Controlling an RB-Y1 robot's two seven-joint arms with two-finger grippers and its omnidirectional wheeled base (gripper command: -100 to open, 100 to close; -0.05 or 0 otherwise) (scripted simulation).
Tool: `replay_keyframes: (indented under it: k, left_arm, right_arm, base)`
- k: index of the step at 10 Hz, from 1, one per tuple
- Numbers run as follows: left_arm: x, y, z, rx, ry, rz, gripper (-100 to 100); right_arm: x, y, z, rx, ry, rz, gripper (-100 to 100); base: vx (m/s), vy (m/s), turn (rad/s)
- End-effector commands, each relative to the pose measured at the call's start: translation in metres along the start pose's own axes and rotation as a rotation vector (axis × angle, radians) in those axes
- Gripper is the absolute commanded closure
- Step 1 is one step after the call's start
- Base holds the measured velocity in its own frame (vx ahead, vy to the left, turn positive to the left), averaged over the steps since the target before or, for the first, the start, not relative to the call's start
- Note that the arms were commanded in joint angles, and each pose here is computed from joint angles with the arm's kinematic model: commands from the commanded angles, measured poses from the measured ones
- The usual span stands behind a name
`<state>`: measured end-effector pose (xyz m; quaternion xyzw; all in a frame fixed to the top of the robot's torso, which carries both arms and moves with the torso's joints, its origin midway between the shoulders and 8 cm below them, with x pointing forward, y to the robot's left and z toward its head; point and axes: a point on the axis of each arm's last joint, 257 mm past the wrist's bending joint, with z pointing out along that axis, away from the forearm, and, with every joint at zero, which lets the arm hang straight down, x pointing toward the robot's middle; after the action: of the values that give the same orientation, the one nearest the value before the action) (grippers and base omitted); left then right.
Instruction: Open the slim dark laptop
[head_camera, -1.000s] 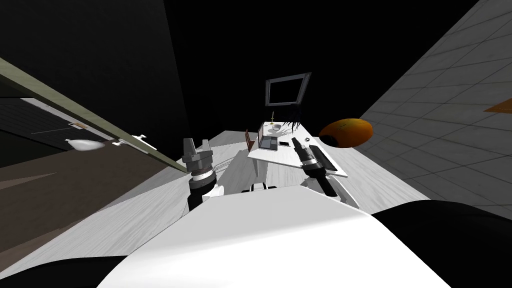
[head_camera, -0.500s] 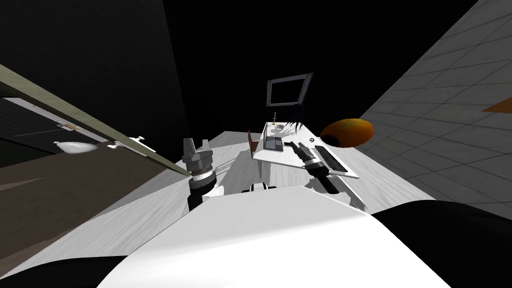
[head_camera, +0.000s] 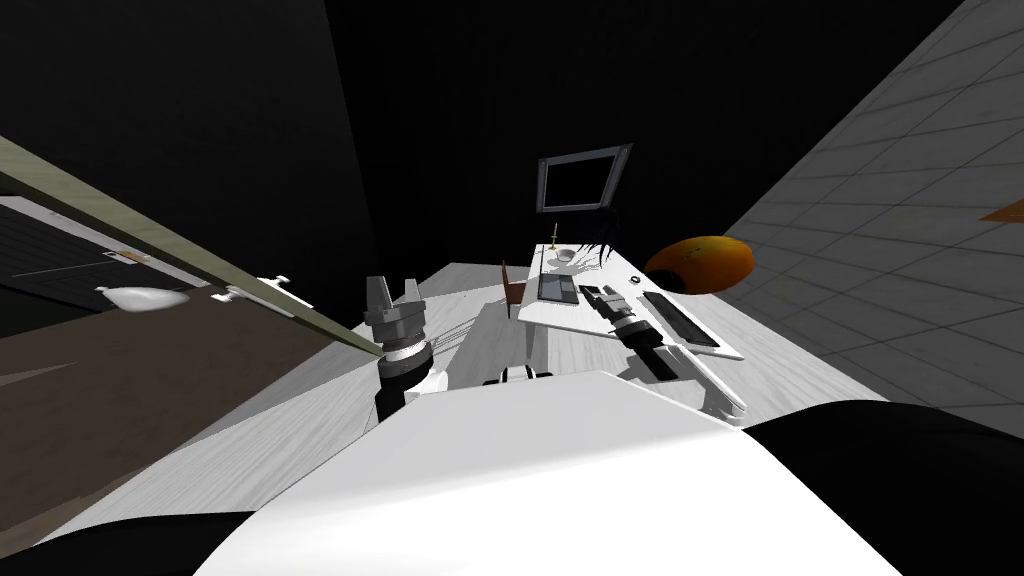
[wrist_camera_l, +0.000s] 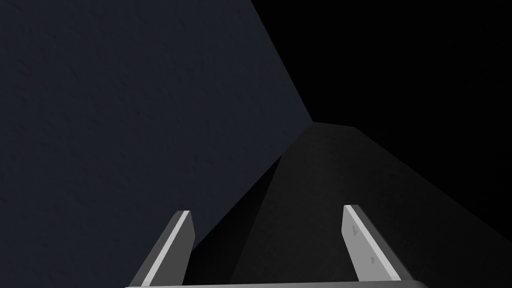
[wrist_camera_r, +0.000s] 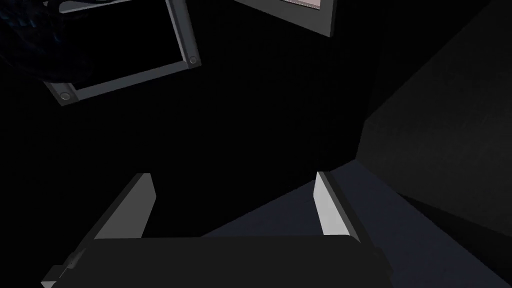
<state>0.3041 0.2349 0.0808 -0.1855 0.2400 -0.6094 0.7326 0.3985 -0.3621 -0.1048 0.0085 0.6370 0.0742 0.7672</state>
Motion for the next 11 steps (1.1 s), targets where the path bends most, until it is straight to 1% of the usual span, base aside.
replay_keyframes:
  k: [1, 2, 4, 6, 9, 10, 11]
  left_arm:
    - [0.000, 0.000, 0.000, 0.000, 0.000, 0.000, 0]
    - [0.000, 0.000, 0.000, 0.000, 0.000, 0.000, 0]
    - [0.000, 0.000, 0.000, 0.000, 0.000, 0.000, 0]
    - [0.000, 0.000, 0.000, 0.000, 0.000, 0.000, 0]
    - [0.000, 0.000, 0.000, 0.000, 0.000, 0.000, 0]
    - [0.000, 0.000, 0.000, 0.000, 0.000, 0.000, 0]
    - [0.000, 0.000, 0.000, 0.000, 0.000, 0.000, 0]
  right_arm:
    - [0.013, -0.037, 0.000, 0.055, 0.076, -0.218, -100]
    - [0.014, -0.037, 0.000, 0.055, 0.077, -0.226, -100]
    - [0.022, -0.068, -0.001, 0.098, 0.136, -0.391, -100]
    - [0.027, -0.100, -0.002, 0.142, 0.193, -0.549, -100]
    - [0.030, -0.148, -0.006, 0.210, 0.274, -0.762, -100]
    - [0.030, -0.148, -0.006, 0.210, 0.274, -0.762, -100]
    - [0.030, -0.164, -0.008, 0.232, 0.300, -0.827, -100]
  base:
    - [0.073, 0.225, -0.004]
    - [0.059, 0.158, -0.007]
    - [0.080, 0.142, 0.017]
    - [0.117, 0.252, 0.032]
    - [0.126, 0.226, 0.054]
    - [0.083, 0.138, 0.014]
    - [0.042, 0.130, 0.035]
